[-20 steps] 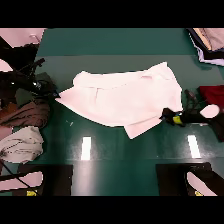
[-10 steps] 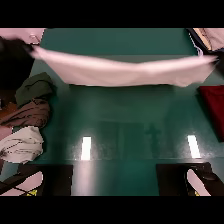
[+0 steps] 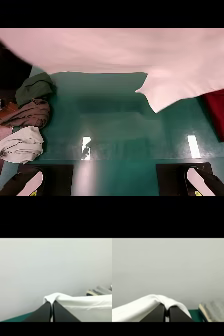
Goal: Fold the shirts.
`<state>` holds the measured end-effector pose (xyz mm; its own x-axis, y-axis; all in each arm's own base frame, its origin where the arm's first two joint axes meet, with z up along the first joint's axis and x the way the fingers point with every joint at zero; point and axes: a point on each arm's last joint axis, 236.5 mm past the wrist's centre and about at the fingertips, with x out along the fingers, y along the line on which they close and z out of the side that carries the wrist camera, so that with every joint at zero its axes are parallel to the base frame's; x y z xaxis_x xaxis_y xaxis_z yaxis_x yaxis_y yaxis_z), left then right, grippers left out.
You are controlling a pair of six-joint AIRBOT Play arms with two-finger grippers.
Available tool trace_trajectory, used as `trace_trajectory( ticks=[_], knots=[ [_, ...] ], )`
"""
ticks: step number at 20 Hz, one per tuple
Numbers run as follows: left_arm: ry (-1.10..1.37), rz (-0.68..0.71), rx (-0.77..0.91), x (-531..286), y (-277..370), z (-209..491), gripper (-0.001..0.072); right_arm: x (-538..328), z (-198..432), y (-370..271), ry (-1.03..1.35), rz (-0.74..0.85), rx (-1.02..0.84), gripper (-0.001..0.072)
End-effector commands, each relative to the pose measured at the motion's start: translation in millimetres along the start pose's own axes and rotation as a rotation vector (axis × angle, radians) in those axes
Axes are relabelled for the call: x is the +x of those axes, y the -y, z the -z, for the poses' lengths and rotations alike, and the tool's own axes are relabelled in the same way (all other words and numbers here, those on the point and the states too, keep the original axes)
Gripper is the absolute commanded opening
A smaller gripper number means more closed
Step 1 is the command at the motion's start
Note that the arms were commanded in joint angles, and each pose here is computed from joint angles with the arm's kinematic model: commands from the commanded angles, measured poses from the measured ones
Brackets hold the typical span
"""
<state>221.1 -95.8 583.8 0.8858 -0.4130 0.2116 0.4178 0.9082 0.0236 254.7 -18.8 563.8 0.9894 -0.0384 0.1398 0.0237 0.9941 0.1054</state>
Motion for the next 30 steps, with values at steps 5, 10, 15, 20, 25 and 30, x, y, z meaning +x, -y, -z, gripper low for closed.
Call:
trace_trajectory(
  ticks=[5, 10, 15, 20, 25, 30],
  knots=[
    [-0.029, -0.047, 0.007, -20, 2, 11, 0.0022, -5, 36, 32, -0.112, 0.119, 0.006, 0.0015],
    [-0.594, -0.065, -0.282, 46, -63, 225, 0.0023, 65, 190, 54, -0.715, 0.024, 0.189, 0.0014],
    [-1.001, -0.073, -0.528, 67, -99, 411, 0.0023, 107, 378, 60, -1.21, 0.035, 0.283, 0.0015],
    [-1.091, -0.102, -0.583, 96, -134, 510, 0.0023, 165, 476, 68, -1.234, 0.089, 0.21, 0.0015],
    [-0.915, -0.168, -0.562, 142, -173, 536, 0.0023, 232, 508, 60, -1.055, 0.074, 0.179, 0.0015],
    [-0.75, -0.244, -0.519, 169, -205, 522, 0.0024, 252, 513, 69, -0.981, 0.095, 0.133, 0.0015]
  ],
)
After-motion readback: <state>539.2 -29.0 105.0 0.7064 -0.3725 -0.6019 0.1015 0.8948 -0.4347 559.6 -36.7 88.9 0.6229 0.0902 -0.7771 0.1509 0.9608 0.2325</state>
